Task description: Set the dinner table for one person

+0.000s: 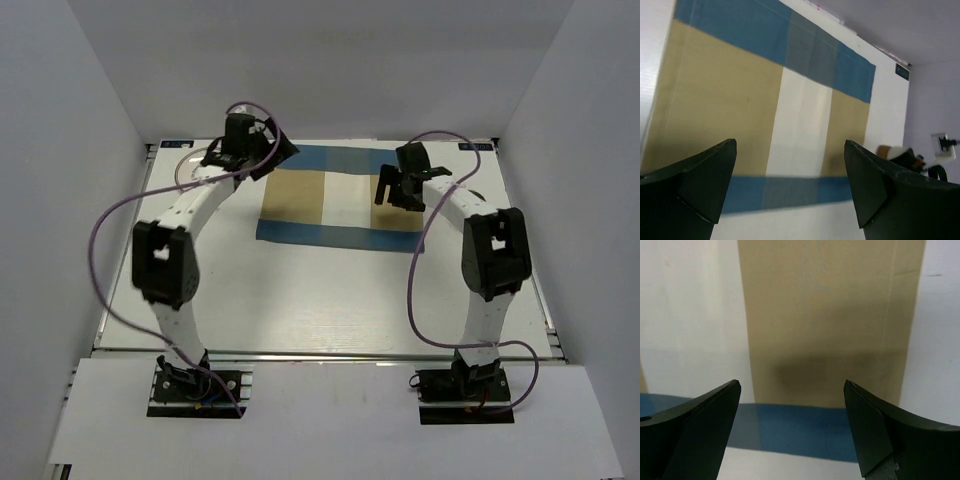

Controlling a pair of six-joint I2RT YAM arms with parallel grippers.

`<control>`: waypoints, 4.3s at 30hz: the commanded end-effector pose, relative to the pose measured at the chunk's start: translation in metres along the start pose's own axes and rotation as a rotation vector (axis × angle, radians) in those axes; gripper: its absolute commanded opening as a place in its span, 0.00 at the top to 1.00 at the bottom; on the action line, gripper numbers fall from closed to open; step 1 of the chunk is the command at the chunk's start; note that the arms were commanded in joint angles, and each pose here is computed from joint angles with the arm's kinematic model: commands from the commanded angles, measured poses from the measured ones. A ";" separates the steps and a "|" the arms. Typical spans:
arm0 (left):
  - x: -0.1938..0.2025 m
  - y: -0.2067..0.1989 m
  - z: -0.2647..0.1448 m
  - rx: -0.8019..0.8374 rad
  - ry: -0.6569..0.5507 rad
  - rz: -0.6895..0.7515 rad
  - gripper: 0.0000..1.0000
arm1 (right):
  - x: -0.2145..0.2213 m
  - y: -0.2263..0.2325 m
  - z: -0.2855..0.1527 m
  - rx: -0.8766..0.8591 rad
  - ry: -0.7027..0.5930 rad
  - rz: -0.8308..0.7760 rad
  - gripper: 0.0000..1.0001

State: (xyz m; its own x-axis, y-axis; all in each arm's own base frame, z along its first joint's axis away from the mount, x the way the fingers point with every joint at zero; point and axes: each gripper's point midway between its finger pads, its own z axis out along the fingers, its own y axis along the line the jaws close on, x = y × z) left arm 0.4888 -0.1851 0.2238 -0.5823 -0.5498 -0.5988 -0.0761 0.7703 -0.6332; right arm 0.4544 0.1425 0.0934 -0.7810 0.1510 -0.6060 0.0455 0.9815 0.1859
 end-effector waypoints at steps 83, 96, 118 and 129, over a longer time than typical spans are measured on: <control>0.026 0.144 -0.084 -0.680 -0.029 -0.102 0.02 | -0.045 0.071 -0.168 -0.292 -0.268 -0.093 0.11; -0.067 0.215 -0.065 -0.567 -0.303 -0.415 0.02 | 0.125 0.120 -0.350 -1.302 -0.158 -0.324 0.11; -0.078 0.306 0.055 -0.378 -0.162 -0.528 0.05 | 0.181 0.088 -0.404 -1.389 -0.185 -0.409 0.11; -0.053 0.338 0.061 -0.481 -0.141 -0.625 0.73 | 0.162 0.088 -0.392 -1.275 -0.224 -0.352 0.11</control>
State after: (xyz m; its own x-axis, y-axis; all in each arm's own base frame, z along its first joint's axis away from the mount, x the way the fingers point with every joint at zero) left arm 0.5543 0.0780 0.0274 -0.2175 -0.9281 -0.3022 -0.6594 0.3680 -0.6556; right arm 0.0832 0.2117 0.2986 -0.5595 0.0130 -0.8287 -0.8187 0.1471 0.5551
